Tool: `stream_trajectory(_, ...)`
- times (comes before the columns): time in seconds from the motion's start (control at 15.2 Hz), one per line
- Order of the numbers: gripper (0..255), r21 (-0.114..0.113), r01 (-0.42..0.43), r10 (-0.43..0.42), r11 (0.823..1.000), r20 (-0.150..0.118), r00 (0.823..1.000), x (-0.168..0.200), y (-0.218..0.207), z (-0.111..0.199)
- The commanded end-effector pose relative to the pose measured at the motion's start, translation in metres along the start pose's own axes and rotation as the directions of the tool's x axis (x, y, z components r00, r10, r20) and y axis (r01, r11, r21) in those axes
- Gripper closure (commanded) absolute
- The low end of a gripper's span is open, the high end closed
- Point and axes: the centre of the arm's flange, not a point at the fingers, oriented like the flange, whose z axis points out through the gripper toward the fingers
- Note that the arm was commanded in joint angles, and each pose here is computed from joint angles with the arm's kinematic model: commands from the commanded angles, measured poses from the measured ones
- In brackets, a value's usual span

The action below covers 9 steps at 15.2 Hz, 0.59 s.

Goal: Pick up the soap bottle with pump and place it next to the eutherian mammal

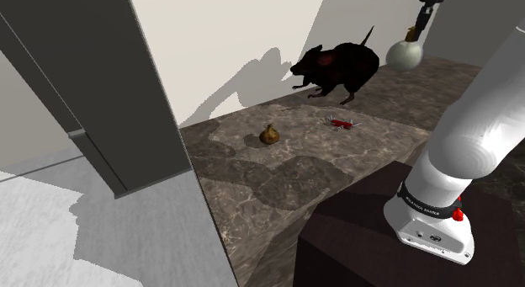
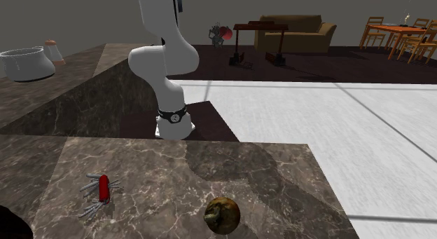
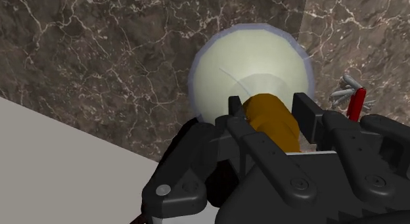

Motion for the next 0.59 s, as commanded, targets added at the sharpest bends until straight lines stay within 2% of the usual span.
stream_trajectory(0.0,255,-0.001,0.000,0.000,1.000,-0.001,1.000,-0.002,-0.001,0.012)
stream_trajectory(0.53,255,-0.001,0.000,0.000,1.000,-0.001,1.000,-0.004,-0.002,0.054)
